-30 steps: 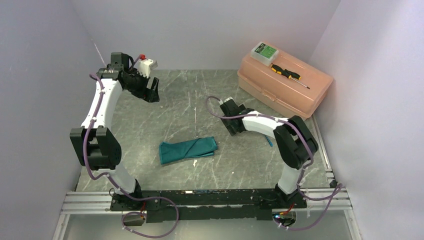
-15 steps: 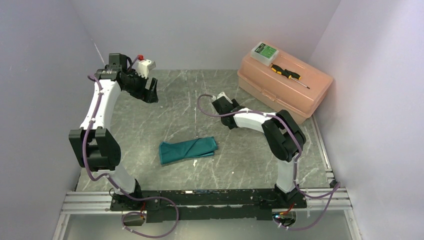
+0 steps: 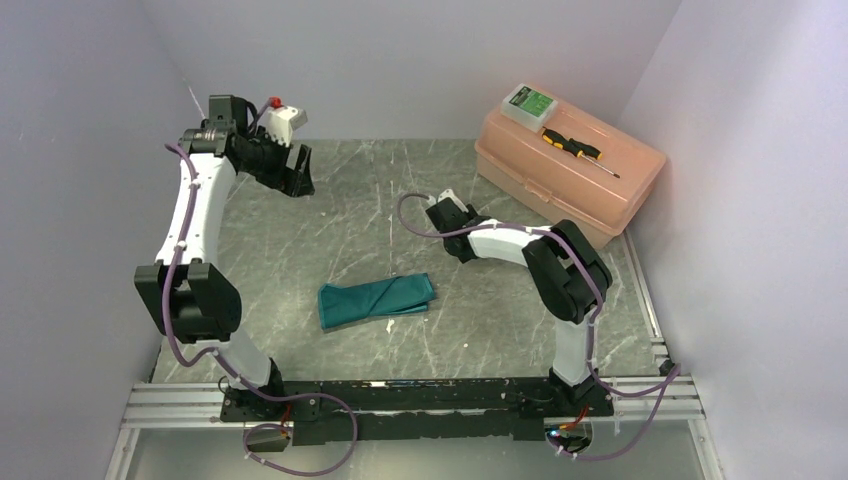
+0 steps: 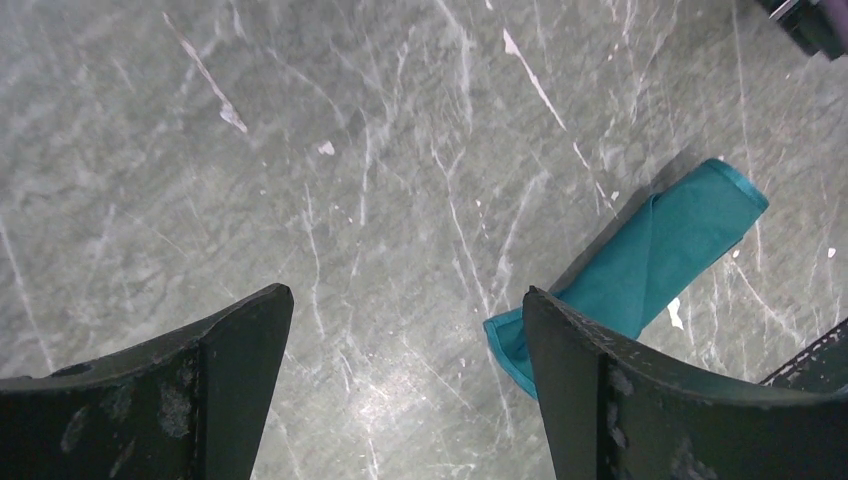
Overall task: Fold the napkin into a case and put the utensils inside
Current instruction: Pick up the utensils from the corner of the board.
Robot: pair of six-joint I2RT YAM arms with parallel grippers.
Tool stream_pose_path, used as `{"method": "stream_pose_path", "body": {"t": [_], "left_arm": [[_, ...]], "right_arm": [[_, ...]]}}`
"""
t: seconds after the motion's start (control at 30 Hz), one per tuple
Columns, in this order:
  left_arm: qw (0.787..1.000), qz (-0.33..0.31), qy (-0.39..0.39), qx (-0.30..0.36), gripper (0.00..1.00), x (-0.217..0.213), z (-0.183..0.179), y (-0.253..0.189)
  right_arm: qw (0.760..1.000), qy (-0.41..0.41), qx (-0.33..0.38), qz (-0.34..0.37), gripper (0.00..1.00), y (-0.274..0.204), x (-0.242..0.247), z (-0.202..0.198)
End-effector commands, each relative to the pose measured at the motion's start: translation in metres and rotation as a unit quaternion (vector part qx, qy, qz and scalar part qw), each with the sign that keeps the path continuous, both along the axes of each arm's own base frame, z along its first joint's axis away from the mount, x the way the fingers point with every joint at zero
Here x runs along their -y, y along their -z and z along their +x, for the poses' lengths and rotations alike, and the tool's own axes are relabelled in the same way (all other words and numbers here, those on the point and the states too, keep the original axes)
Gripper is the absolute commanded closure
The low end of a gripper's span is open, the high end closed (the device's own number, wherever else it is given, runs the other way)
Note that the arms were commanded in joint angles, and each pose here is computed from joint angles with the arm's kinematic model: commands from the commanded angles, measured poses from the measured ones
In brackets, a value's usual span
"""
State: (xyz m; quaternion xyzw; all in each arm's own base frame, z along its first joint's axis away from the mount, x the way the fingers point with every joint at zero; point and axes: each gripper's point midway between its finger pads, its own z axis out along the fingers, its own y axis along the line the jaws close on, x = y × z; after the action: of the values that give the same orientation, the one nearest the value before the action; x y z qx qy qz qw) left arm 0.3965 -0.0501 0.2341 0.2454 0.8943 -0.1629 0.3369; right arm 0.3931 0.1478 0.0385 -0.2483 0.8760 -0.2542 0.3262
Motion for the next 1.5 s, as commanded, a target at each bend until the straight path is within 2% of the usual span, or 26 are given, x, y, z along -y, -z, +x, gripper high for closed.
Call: {"method": "stream_pose_path", "body": {"t": [0.0, 0.27, 0.47, 0.93, 0.97, 1.0, 1.03, 1.07, 1.1, 1.13, 1.27, 1.47], "left_arm": [[1.000, -0.025, 0.003, 0.016, 0.10, 0.007, -0.001, -0.025], [1.000, -0.021, 0.001, 0.018, 0.11, 0.006, -0.007, -0.027], [1.000, -0.028, 0.002, 0.012, 0.11, 0.008, -0.010, -0.027], [0.998, -0.057, 0.006, 0.000, 0.14, 0.017, -0.009, -0.029], [0.998, -0.061, 0.007, -0.002, 0.14, 0.018, -0.010, -0.028], [0.998, -0.063, 0.007, -0.005, 0.14, 0.019, -0.010, -0.027], [0.998, -0.066, 0.008, -0.007, 0.14, 0.020, -0.010, -0.026], [0.997, -0.069, 0.009, -0.010, 0.14, 0.021, -0.010, -0.024], [0.997, -0.073, 0.009, -0.014, 0.14, 0.022, -0.010, -0.023], [0.997, -0.076, 0.009, -0.018, 0.14, 0.022, -0.010, -0.021], [0.997, -0.077, 0.009, -0.023, 0.15, 0.023, -0.008, -0.018], [0.997, -0.071, 0.009, -0.020, 0.15, 0.021, -0.007, -0.019]], "right_arm": [[1.000, 0.017, 0.015, 0.001, 0.59, -0.001, 0.007, -0.003], [0.999, 0.010, 0.036, -0.010, 0.85, 0.002, 0.005, 0.006], [0.998, 0.004, 0.061, -0.002, 0.99, -0.014, 0.003, 0.008], [0.991, -0.031, 0.125, 0.025, 1.00, -0.095, -0.030, 0.013], [0.992, -0.036, 0.115, 0.025, 0.99, -0.092, -0.031, 0.011], [0.993, -0.039, 0.110, 0.025, 0.86, -0.089, -0.029, 0.008], [0.993, -0.043, 0.108, 0.027, 0.66, -0.085, -0.027, 0.005], [0.993, -0.048, 0.104, 0.031, 0.52, -0.079, -0.026, 0.002], [0.993, -0.051, 0.102, 0.036, 0.42, -0.074, -0.026, 0.000], [0.993, -0.049, 0.096, 0.038, 0.39, -0.068, -0.023, -0.001], [0.997, -0.039, 0.064, 0.029, 0.39, -0.037, -0.014, 0.004], [0.998, -0.022, 0.040, 0.031, 0.52, -0.007, -0.006, 0.014]]}}
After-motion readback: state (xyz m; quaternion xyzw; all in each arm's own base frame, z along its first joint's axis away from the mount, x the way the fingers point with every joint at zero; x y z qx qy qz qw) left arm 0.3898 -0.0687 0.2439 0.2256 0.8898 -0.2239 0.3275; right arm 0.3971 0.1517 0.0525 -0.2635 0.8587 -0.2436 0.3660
